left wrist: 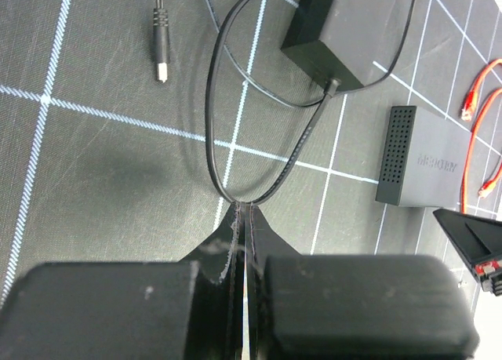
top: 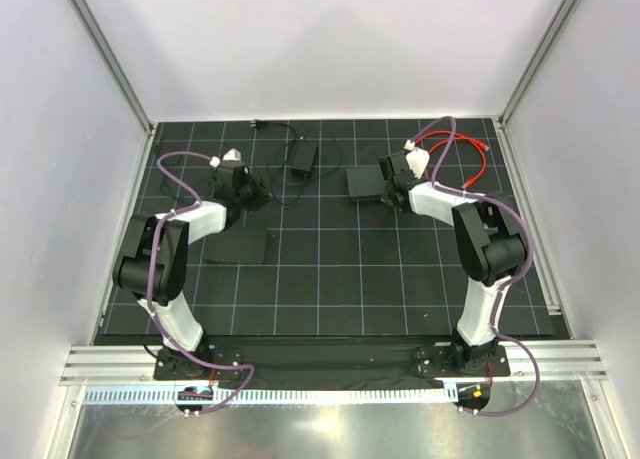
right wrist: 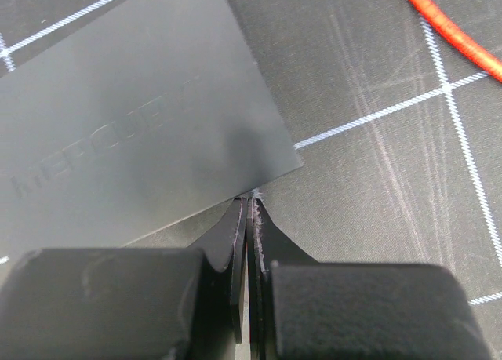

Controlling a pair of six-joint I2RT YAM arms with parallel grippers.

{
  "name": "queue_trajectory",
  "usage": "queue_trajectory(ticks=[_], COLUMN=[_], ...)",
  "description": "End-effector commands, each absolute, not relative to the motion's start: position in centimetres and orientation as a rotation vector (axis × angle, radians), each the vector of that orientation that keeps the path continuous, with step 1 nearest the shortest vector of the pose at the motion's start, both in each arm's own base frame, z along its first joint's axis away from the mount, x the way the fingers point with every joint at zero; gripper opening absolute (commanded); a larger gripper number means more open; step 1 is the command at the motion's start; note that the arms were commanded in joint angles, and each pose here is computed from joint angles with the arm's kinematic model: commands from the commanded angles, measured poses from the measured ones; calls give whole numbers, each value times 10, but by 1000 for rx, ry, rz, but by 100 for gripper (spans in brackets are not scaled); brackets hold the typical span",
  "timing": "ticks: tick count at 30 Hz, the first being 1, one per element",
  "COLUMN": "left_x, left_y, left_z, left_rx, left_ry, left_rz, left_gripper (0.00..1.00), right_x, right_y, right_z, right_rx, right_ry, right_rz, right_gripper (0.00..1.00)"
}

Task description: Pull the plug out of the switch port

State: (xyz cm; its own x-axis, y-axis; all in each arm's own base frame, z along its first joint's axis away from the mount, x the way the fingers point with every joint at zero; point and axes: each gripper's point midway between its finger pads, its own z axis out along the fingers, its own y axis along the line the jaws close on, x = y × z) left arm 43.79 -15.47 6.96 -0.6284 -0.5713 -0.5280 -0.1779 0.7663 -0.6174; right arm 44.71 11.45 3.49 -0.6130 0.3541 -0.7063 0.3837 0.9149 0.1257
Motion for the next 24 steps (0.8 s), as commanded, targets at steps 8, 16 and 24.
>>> queue_trajectory(ticks=[8,16,24], left_x=[428,360,299], left_y=[-161,-162,-162], left_z=[119,136,146], left_rx=[-444,-373,-339], left_ry=[2096,2104,2083], left_rz=[-674,-667,-784], left_gripper=[17,64,84], right_x=[379,323,276], right_y=[132,101,123], right_z=[88,91,58], right_rx=[416,389,316], right_ry=[2331,2352,2461], right_rz=[172,99,323], right_gripper=[23,94,99])
